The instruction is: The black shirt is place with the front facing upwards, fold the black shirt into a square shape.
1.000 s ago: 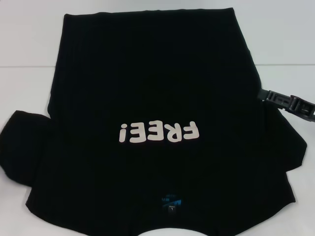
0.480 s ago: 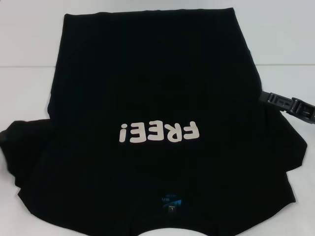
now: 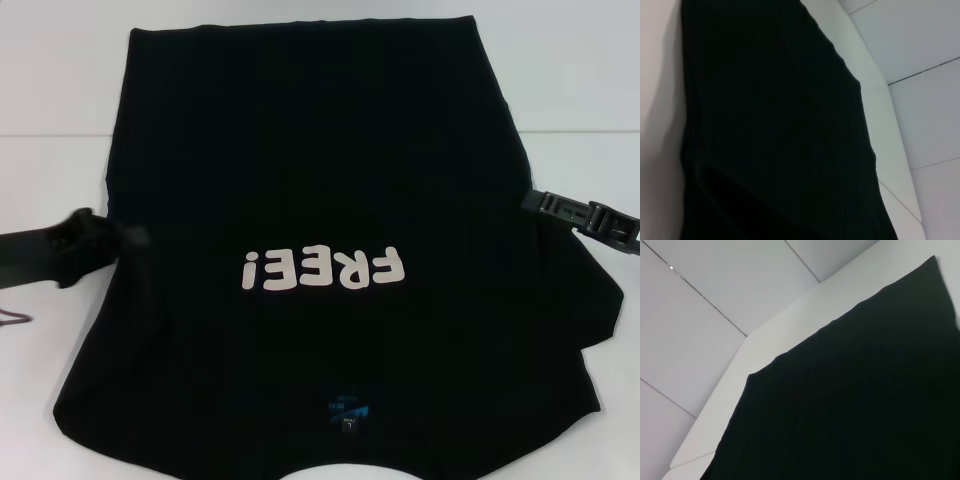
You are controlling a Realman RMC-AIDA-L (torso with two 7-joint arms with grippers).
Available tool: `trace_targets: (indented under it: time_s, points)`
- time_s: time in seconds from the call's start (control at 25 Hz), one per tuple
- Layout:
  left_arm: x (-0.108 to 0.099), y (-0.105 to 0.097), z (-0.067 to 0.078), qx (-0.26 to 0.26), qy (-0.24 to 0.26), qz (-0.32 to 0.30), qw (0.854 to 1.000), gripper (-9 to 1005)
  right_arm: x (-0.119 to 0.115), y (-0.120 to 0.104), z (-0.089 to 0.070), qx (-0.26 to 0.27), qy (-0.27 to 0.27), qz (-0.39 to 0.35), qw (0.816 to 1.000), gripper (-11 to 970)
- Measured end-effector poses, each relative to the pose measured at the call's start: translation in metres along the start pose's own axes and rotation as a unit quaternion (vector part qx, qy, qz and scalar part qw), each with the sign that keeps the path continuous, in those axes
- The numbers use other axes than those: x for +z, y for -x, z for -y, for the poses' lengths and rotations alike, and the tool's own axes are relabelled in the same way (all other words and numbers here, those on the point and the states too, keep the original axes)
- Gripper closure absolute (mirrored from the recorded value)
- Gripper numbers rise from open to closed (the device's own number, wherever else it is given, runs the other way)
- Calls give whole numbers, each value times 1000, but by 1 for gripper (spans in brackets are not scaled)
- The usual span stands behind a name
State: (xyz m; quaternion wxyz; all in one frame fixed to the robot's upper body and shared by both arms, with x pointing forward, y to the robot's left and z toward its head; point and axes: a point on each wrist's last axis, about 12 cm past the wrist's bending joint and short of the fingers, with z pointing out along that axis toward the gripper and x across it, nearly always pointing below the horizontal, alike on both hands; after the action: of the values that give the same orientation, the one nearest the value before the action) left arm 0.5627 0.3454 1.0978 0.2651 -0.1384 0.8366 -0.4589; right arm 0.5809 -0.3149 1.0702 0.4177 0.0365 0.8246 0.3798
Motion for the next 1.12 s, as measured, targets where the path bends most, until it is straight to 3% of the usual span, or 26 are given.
trace_targets:
  time_s: [0.24,0.44,0.52,0.68,0.8,0.88,1.12]
  points:
    - [33,-5,2,3,16,-8,1000,862,-1,-1,0,0,0,-2,1000,78]
    - [43,-6,3,10,27,-13,999,846,-1,-2,1,0,1,-3,1000,78]
    - [46,-8,5,42,27,-28,998,840,-1,-2,1,-3,1,-3,1000,78]
    - [44,-12,20,164,-13,-77,983,828,-3,0,2,-6,-1,-3,1000,77]
    - [26,-11,19,201,-42,-41,978,704,-5,2,2,-10,1,-5,1000,77]
    - [16,-9,12,186,-39,-10,982,622,-7,3,3,-13,2,-7,1000,77]
    - [-9,-7,-18,66,27,33,997,375,-14,7,4,-7,11,-16,1000,77]
